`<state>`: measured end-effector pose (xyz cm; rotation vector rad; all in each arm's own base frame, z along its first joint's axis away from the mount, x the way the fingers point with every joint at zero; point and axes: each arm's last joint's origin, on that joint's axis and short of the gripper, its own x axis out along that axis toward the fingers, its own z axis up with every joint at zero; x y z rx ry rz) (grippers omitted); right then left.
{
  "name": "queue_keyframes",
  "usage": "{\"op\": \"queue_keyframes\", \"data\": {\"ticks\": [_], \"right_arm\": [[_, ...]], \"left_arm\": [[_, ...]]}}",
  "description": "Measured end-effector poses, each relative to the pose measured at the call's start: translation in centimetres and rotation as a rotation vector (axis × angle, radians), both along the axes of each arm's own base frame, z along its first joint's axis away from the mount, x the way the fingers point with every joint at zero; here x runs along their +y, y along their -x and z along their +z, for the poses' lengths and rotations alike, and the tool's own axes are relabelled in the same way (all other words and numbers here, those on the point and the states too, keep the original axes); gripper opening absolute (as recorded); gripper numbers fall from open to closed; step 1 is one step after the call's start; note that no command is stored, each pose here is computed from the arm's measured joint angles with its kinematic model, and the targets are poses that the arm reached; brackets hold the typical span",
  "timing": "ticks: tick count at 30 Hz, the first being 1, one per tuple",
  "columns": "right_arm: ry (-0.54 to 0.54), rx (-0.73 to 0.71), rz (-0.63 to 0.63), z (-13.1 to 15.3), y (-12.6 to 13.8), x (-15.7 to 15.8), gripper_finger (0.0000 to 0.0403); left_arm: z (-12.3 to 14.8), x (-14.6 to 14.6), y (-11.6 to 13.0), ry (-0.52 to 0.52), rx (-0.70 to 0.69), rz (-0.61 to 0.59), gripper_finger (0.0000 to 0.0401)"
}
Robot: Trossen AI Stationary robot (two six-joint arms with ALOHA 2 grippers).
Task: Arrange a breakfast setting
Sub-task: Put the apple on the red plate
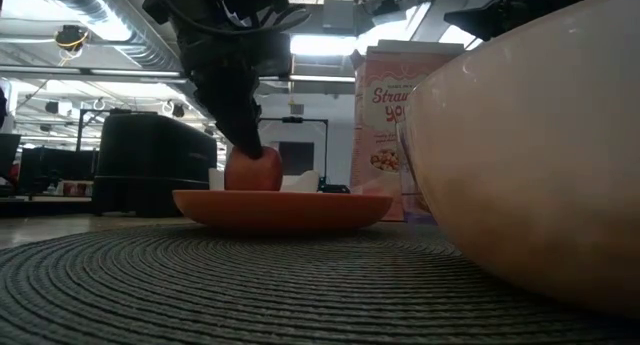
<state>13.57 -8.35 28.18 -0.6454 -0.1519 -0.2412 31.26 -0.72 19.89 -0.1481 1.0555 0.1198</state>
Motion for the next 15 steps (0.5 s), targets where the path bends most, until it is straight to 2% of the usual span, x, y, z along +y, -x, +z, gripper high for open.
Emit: {"op": "queue_keyframes", "data": {"ticks": [15], "right_arm": [[0.000,0.000,0.000,-0.01,0.00,0.00,0.0014]], "left_arm": [[0.02,-0.16,-0.05,-0.035,-0.007,0.020,0.0317]]}}
